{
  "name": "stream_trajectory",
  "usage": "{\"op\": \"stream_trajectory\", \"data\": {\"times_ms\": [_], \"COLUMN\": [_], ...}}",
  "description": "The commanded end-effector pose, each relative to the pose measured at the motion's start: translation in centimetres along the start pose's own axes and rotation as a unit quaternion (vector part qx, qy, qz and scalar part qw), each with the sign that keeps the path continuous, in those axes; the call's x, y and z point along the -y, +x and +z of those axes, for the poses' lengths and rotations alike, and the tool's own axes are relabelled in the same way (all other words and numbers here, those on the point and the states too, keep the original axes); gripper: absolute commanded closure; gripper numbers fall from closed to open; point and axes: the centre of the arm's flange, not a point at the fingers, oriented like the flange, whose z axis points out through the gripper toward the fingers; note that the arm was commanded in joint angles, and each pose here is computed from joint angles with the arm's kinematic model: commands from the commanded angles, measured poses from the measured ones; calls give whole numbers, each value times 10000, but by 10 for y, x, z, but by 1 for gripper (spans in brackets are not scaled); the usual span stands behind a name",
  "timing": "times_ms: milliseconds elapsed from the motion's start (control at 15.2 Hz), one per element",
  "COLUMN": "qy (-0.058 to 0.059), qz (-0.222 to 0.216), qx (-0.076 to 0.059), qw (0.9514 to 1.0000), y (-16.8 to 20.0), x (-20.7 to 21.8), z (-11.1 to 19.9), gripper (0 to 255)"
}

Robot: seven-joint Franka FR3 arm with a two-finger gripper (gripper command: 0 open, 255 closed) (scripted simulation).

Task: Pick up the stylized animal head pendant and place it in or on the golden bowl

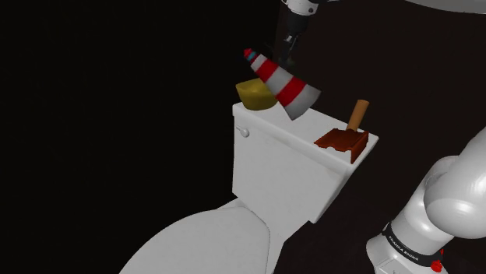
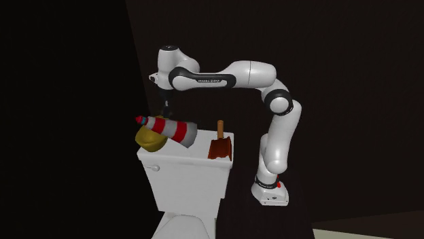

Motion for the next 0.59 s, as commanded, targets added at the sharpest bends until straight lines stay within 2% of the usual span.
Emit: {"op": "stream_trajectory", "data": {"times_ms": [0, 66, 528], "qy": [3, 3, 3], "qz": [0, 0, 0], "qx": [3, 3, 3], "qw": [10000, 10000, 10000], "y": [27, 47, 41], "x": [-3, -5, 3], "z": [7, 11, 47], "gripper": [255, 255, 255]}}
